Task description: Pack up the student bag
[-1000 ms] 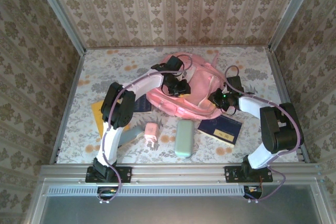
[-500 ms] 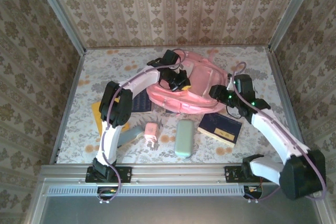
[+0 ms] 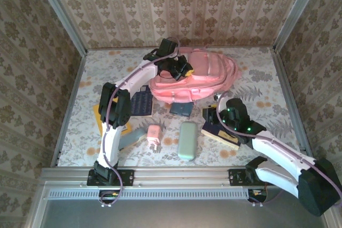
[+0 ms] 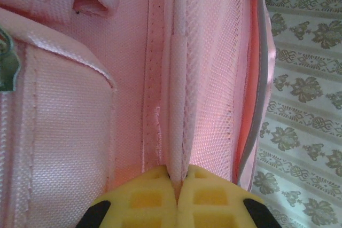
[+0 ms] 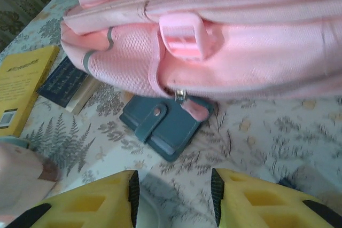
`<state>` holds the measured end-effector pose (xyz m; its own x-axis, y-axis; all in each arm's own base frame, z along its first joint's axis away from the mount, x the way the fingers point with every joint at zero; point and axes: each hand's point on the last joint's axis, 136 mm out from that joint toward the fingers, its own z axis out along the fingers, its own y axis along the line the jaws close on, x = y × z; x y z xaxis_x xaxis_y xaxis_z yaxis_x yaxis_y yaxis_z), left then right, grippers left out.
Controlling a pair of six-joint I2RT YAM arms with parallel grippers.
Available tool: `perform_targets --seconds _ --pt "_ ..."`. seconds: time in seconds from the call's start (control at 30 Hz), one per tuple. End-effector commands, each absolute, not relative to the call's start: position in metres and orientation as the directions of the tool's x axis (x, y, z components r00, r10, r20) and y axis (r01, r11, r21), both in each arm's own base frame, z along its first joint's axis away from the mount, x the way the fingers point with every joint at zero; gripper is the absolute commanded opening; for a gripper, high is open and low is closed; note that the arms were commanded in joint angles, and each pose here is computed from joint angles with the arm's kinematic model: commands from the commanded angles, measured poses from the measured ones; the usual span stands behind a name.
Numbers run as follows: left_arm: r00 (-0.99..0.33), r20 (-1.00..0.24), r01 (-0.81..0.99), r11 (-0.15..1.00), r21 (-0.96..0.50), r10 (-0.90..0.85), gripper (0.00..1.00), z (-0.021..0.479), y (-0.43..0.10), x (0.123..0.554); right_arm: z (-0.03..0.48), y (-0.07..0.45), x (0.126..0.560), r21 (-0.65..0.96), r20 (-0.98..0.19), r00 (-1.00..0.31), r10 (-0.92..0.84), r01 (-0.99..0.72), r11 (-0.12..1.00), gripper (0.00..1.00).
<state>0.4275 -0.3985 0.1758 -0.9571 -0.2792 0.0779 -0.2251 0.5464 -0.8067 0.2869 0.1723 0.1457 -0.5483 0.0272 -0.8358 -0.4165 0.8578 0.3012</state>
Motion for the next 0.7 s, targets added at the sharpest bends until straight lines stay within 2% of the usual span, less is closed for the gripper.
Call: perform_targets --seconds 0.0,0.13,0.5,0.67 --pt "-0.965 -0.011 -0.101 0.411 -0.906 -0.261 0.0 0.263 -0.408 0.43 0.164 0.183 0.308 0.217 -0.916 -0.401 0.005 -0.485 0.847 0.43" --pt "-0.963 -0.001 -0.113 0.409 -0.906 -0.269 0.0 0.261 -0.406 0.432 0.152 0.194 0.323 0.175 -0.925 -0.378 -0.035 -0.506 0.845 0.47" --pt "-0.96 0.04 -0.146 0.376 -0.915 -0.277 0.0 0.265 -0.401 0.438 0.111 0.22 0.338 0.137 -0.917 -0.389 -0.093 -0.524 0.84 0.48" --pt "-0.959 0.04 -0.147 0.372 -0.917 -0.279 0.0 0.267 -0.4 0.439 0.096 0.225 0.349 0.123 -0.911 -0.398 -0.104 -0.504 0.855 0.54"
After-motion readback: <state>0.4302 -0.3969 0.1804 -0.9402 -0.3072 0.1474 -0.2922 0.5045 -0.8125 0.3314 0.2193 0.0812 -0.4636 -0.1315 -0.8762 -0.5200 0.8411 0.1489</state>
